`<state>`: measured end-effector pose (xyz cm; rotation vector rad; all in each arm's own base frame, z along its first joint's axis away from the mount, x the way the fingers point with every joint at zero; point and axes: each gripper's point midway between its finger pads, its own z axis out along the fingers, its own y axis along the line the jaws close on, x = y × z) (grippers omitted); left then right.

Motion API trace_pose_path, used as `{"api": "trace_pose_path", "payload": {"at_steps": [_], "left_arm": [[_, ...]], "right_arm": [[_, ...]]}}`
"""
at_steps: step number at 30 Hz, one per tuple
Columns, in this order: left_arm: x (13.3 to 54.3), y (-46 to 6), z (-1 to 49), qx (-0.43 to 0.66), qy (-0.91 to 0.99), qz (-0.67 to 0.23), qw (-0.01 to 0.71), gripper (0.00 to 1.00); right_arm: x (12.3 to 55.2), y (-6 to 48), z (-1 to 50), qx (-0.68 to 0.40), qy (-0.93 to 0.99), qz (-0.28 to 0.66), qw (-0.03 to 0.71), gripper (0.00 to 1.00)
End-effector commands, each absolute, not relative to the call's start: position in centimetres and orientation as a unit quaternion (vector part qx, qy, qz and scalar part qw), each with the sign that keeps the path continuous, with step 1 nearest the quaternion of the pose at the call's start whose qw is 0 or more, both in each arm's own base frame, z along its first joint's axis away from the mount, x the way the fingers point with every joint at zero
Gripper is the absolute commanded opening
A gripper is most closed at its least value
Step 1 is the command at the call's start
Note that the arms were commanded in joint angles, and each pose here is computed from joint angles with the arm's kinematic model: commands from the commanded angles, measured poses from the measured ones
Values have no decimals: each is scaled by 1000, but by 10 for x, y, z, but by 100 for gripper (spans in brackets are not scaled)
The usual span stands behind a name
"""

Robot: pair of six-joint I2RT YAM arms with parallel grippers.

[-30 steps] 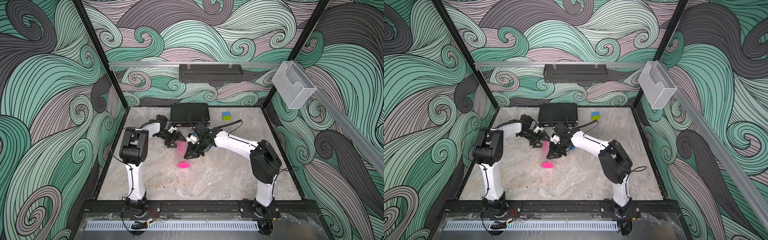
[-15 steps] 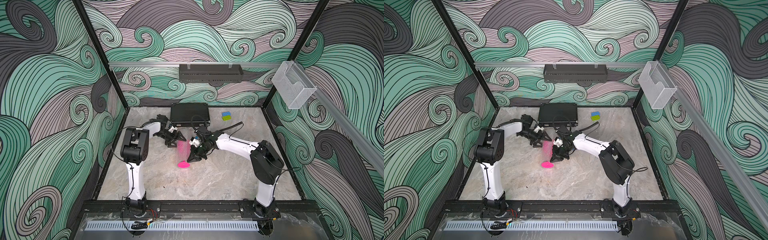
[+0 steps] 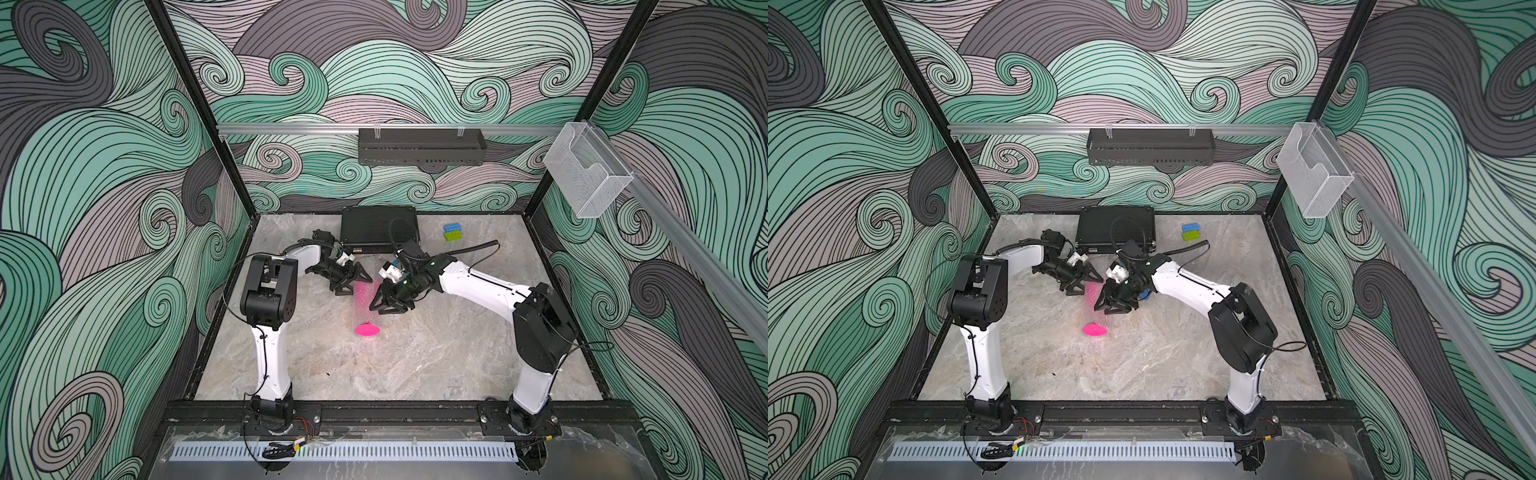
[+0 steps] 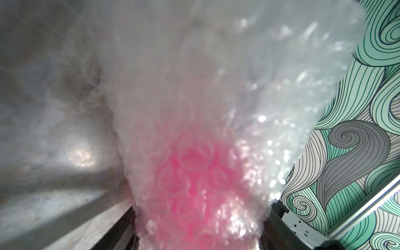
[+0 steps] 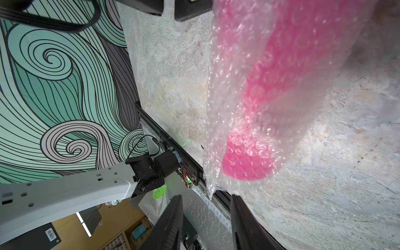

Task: Wrap wine glasses in bubble wrap
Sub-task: Wrap the wine glass in bubble wrap.

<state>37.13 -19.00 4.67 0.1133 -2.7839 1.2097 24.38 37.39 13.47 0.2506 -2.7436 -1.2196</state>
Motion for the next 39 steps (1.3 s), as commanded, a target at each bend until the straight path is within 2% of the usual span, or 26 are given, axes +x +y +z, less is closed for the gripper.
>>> {"api": "trace_pose_path", "payload": {"at_steps": [1,5,9,11,12,20,27,34,39], "left_arm": [[345,-167,3,64,-944,307,99,76],[346,-164,5,60,-948,298,93,76],[345,-166,1,66,-945,303,105,76],[346,-164,2,59,-949,295,98,76],[345,-163,1,57,-949,292,99,76],[346,-162,-3,57,-951,286,104,76],[345,-163,-3,56,-950,288,105,76],[341,-164,-2,45,-954,279,100,75],[339,-166,0,42,-954,282,96,74]], "right_arm": [[243,386,132,87,-902,-415,77,39],[238,389,121,87,-903,-411,90,33],[236,389,118,84,-902,-413,98,16],[237,388,124,87,-900,-416,90,2],[238,386,126,87,-901,-417,87,0],[232,367,111,72,-909,-401,93,0],[216,374,88,78,-910,-387,127,1],[230,352,106,75,-921,-370,94,25],[243,314,111,47,-931,-356,68,32]]}}
